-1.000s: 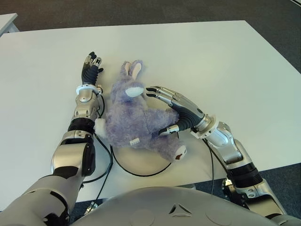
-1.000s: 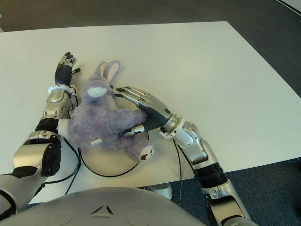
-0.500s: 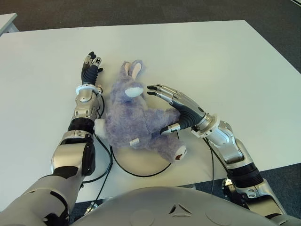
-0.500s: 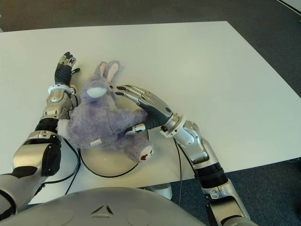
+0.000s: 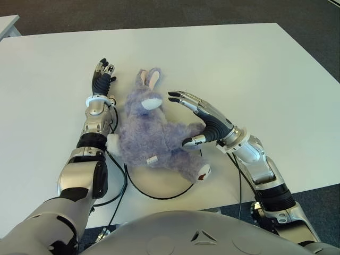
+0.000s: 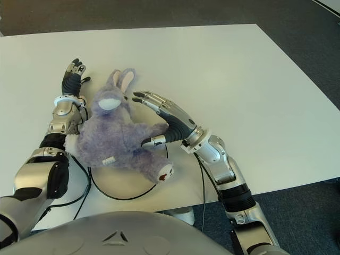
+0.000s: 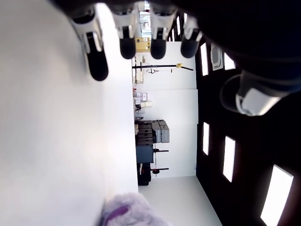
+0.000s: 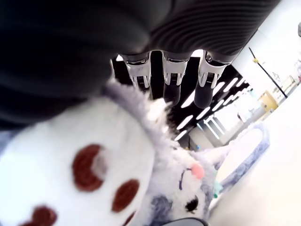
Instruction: Put the doll into the plate.
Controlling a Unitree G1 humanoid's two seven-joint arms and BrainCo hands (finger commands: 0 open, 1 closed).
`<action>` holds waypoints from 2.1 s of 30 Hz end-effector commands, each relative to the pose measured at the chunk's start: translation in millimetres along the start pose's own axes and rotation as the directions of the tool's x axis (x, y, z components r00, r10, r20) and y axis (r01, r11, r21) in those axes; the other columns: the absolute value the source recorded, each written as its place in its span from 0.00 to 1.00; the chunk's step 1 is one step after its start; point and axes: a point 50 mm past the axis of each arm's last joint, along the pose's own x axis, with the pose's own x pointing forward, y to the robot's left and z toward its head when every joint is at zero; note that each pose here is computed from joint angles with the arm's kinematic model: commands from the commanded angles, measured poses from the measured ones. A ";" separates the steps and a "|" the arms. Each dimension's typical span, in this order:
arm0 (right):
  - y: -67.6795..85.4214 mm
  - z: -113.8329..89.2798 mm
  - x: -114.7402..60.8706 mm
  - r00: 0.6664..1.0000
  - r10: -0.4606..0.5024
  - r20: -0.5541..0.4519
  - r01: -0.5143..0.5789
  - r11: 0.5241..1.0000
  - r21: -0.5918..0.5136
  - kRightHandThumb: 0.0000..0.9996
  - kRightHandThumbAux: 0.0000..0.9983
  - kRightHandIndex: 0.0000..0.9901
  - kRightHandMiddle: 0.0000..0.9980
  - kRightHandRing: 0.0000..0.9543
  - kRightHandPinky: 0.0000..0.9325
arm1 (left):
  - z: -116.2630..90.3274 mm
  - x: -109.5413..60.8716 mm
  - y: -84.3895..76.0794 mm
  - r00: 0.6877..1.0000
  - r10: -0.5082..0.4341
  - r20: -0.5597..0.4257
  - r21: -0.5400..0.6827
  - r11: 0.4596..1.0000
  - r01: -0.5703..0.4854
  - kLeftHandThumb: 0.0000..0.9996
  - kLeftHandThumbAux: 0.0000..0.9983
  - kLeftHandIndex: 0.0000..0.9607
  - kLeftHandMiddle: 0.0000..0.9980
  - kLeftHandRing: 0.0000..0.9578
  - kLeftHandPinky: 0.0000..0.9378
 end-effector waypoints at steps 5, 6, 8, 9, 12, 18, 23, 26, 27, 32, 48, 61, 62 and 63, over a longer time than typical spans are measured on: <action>-13.0 -1.2 5.7 0.999 -0.043 0.002 0.043 0.999 0.029 0.03 0.26 0.00 0.00 0.00 0.00 | -22.2 -7.5 3.2 0.994 0.016 -0.104 0.005 1.000 -0.015 0.52 0.38 0.00 0.00 0.00 0.05; -13.1 -1.2 5.7 0.999 -0.045 0.003 0.045 0.999 0.030 0.03 0.26 0.00 0.00 0.00 0.00 | -22.2 -7.5 3.2 0.994 0.016 -0.104 0.005 1.000 -0.015 0.52 0.38 0.00 0.00 0.00 0.05; -14.0 -1.1 5.9 0.998 -0.061 0.007 0.061 0.998 0.031 0.03 0.27 0.00 0.00 0.00 0.00 | -22.2 -7.5 3.2 0.994 0.016 -0.104 0.003 1.000 -0.016 0.53 0.38 0.00 0.00 0.00 0.05; -14.6 -1.1 6.0 0.997 -0.071 0.009 0.071 0.997 0.030 0.03 0.27 0.00 0.00 0.00 0.00 | -22.2 -7.5 3.2 0.994 0.017 -0.105 0.003 1.000 -0.016 0.53 0.38 0.00 0.00 0.00 0.05; -16.9 -1.2 6.3 0.995 -0.100 0.018 0.099 0.995 0.030 0.02 0.29 0.00 0.00 0.00 0.00 | -22.1 -7.7 3.0 0.994 0.017 -0.104 0.002 1.000 -0.017 0.54 0.37 0.00 0.00 0.00 0.06; -20.7 -1.7 7.9 0.992 -0.125 0.029 0.124 0.992 0.031 0.00 0.30 0.00 0.00 0.00 0.00 | -21.8 -8.0 2.5 0.995 0.019 -0.102 0.005 1.000 -0.018 0.54 0.37 0.00 0.00 0.00 0.06; -24.2 -1.2 9.1 0.989 -0.145 0.043 0.144 0.989 0.024 0.00 0.31 0.00 0.00 0.00 0.00 | -21.7 -8.1 2.5 0.995 0.016 -0.100 0.007 1.000 -0.015 0.54 0.37 0.00 0.00 0.00 0.05; -26.8 -1.2 10.2 0.986 -0.159 0.057 0.158 0.987 0.025 0.00 0.31 0.00 0.00 0.00 0.00 | -21.9 -8.0 2.5 0.995 0.015 -0.101 0.008 1.000 -0.014 0.54 0.38 0.00 0.00 0.00 0.05; -27.1 -1.4 10.4 0.985 -0.162 0.060 0.161 0.987 0.025 0.00 0.31 0.00 0.00 0.00 0.00 | -22.0 -7.9 2.5 0.995 0.015 -0.102 0.008 1.000 -0.014 0.54 0.38 0.00 0.00 0.00 0.05; -32.0 -3.4 13.2 0.981 -0.178 0.075 0.178 0.984 0.016 0.00 0.32 0.00 0.00 0.00 0.00 | -22.1 -7.7 2.4 0.995 0.013 -0.104 0.008 1.000 -0.012 0.53 0.38 0.00 0.00 0.00 0.04; -42.7 -10.9 21.6 0.969 -0.239 0.059 0.239 0.971 0.015 0.01 0.41 0.00 0.00 0.00 0.00 | -22.1 -7.2 1.4 0.994 0.007 -0.109 0.012 1.000 -0.006 0.44 0.40 0.00 0.00 0.00 0.03; -50.9 -24.4 38.9 0.963 -0.266 0.043 0.264 0.964 0.043 0.00 0.34 0.00 0.00 0.00 0.00 | -22.3 -6.5 0.3 0.993 0.003 -0.118 0.000 1.000 -0.003 0.36 0.44 0.00 0.00 0.00 0.00; -52.1 -25.1 39.9 0.962 -0.269 0.041 0.267 0.963 0.043 0.00 0.34 0.00 0.00 0.00 0.00 | -22.5 -6.4 0.2 0.993 0.002 -0.119 -0.002 1.000 -0.002 0.36 0.43 0.00 0.00 0.00 0.00; -53.6 -25.8 41.1 0.962 -0.271 0.037 0.270 0.962 0.042 0.00 0.34 0.00 0.00 0.00 0.00 | -22.6 -6.3 0.1 0.993 0.001 -0.119 -0.005 1.000 -0.001 0.35 0.43 0.00 0.00 0.00 0.00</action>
